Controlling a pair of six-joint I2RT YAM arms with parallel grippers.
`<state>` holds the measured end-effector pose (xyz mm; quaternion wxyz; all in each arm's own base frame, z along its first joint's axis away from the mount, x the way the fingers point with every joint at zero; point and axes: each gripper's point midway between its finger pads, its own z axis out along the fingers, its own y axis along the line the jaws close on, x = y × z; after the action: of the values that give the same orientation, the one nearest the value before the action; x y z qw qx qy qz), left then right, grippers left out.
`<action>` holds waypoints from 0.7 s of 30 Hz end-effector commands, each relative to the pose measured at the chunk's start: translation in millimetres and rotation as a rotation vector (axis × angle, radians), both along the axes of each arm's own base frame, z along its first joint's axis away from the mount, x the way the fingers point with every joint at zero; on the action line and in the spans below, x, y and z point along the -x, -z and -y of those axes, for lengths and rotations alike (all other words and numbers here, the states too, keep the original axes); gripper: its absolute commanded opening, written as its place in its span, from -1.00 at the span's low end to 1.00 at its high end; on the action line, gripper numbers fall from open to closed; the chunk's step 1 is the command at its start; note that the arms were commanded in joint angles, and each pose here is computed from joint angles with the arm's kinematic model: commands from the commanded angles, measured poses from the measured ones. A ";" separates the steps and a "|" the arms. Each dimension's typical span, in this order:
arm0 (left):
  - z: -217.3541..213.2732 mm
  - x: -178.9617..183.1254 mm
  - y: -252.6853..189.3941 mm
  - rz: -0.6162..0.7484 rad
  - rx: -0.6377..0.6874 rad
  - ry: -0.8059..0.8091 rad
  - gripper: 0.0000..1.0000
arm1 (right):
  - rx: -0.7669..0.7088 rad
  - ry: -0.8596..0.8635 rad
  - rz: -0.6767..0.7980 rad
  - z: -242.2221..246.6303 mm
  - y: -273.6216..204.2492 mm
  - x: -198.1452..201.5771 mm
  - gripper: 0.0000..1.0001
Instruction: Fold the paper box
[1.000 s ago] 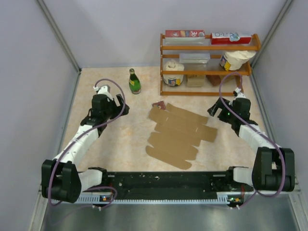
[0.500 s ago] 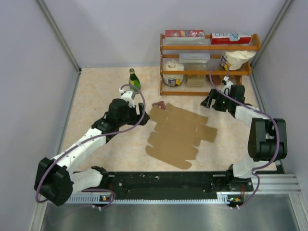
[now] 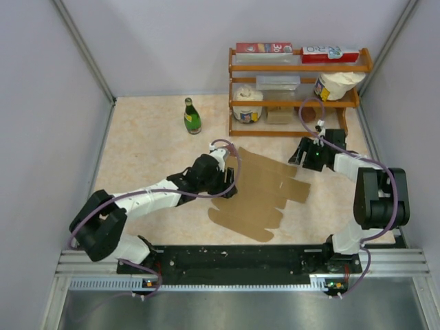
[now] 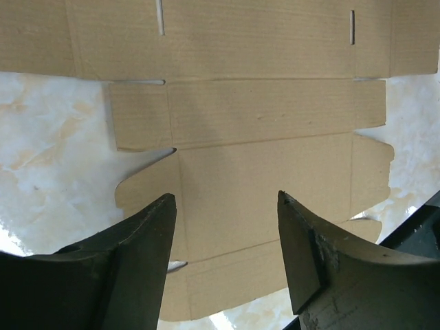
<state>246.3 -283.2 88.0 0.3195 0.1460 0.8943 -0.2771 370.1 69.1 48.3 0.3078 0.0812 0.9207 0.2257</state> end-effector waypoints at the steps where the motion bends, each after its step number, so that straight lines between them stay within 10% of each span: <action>1: 27.8 -18.0 -26.2 0.061 0.107 -0.012 0.29 | -0.042 -0.005 -0.046 -8.5 6.8 5.5 0.34; 21: 46.6 3.7 50.4 -0.085 -0.008 0.040 0.16 | -0.145 -0.039 -0.131 -25.6 25.0 28.3 0.24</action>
<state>237.1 -317.2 34.3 0.2687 0.1558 0.9106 -0.2727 353.7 86.5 37.0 0.2639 0.0959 0.9193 0.2757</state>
